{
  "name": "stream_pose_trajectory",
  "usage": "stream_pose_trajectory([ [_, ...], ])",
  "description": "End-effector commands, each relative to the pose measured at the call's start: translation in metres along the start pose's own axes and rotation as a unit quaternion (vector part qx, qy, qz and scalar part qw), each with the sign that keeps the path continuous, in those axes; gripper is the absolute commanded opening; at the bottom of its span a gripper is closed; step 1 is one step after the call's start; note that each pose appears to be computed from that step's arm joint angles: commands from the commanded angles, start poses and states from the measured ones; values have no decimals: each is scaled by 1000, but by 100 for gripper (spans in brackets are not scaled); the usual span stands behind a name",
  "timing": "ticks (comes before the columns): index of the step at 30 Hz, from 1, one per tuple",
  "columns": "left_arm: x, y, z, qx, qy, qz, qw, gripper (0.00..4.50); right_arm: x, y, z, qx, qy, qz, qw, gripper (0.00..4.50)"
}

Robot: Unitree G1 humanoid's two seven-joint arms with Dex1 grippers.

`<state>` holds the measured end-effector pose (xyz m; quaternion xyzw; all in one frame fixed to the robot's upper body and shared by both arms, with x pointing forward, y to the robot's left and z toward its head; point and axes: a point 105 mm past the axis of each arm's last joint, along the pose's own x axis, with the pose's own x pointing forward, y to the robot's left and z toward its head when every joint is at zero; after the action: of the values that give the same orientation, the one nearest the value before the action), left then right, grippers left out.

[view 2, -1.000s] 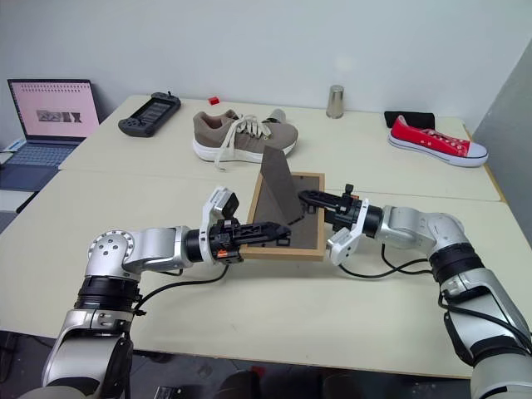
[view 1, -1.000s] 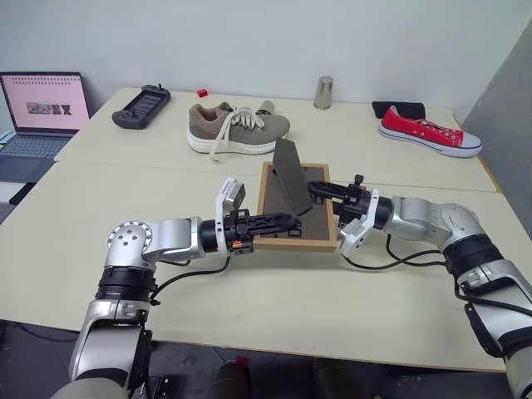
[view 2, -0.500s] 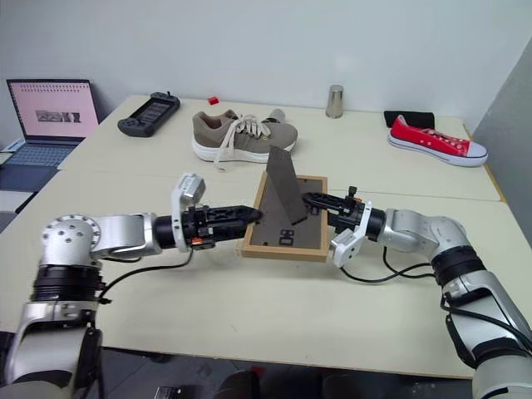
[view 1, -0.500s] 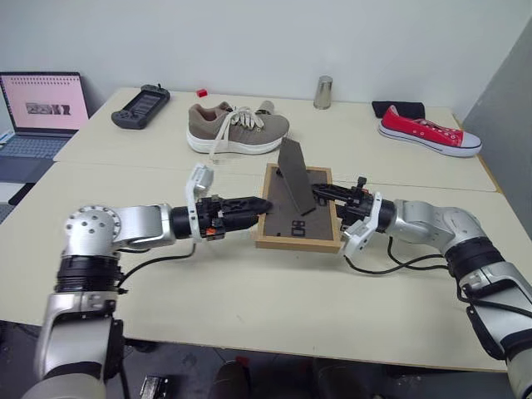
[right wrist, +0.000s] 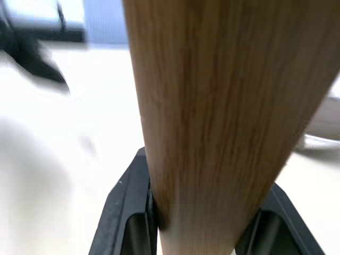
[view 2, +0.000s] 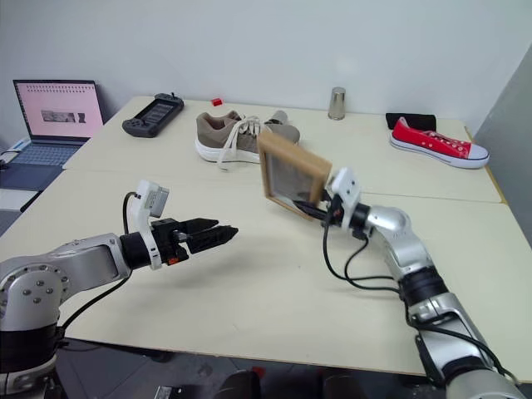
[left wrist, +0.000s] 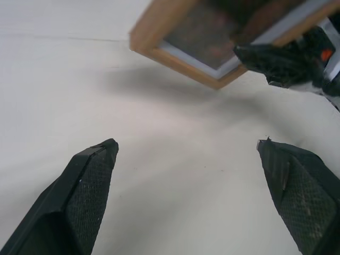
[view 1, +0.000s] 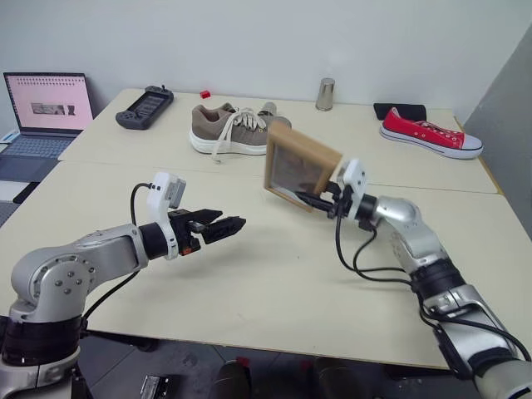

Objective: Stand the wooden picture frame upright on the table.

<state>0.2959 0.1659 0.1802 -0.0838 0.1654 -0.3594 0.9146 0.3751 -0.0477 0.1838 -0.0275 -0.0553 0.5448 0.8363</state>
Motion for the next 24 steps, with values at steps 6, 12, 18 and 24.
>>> stream_pose_trajectory([
  [6, 4, 0, 4, 155, -21, 51, 986, 450, 13, -4, -41, 69, 51, -5, 996, 130],
  [12, 8, 5, 5, 167, -36, 66, 983, 450, 12, 0, -57, 57, 75, -1, 996, 130],
  [18, 15, 4, 5, 181, -38, 60, 981, 450, 9, -5, -62, 99, 73, -24, 992, 200],
  [24, 18, 8, 8, 181, -43, 56, 981, 450, -1, -8, -67, 98, 84, -44, 991, 352],
])
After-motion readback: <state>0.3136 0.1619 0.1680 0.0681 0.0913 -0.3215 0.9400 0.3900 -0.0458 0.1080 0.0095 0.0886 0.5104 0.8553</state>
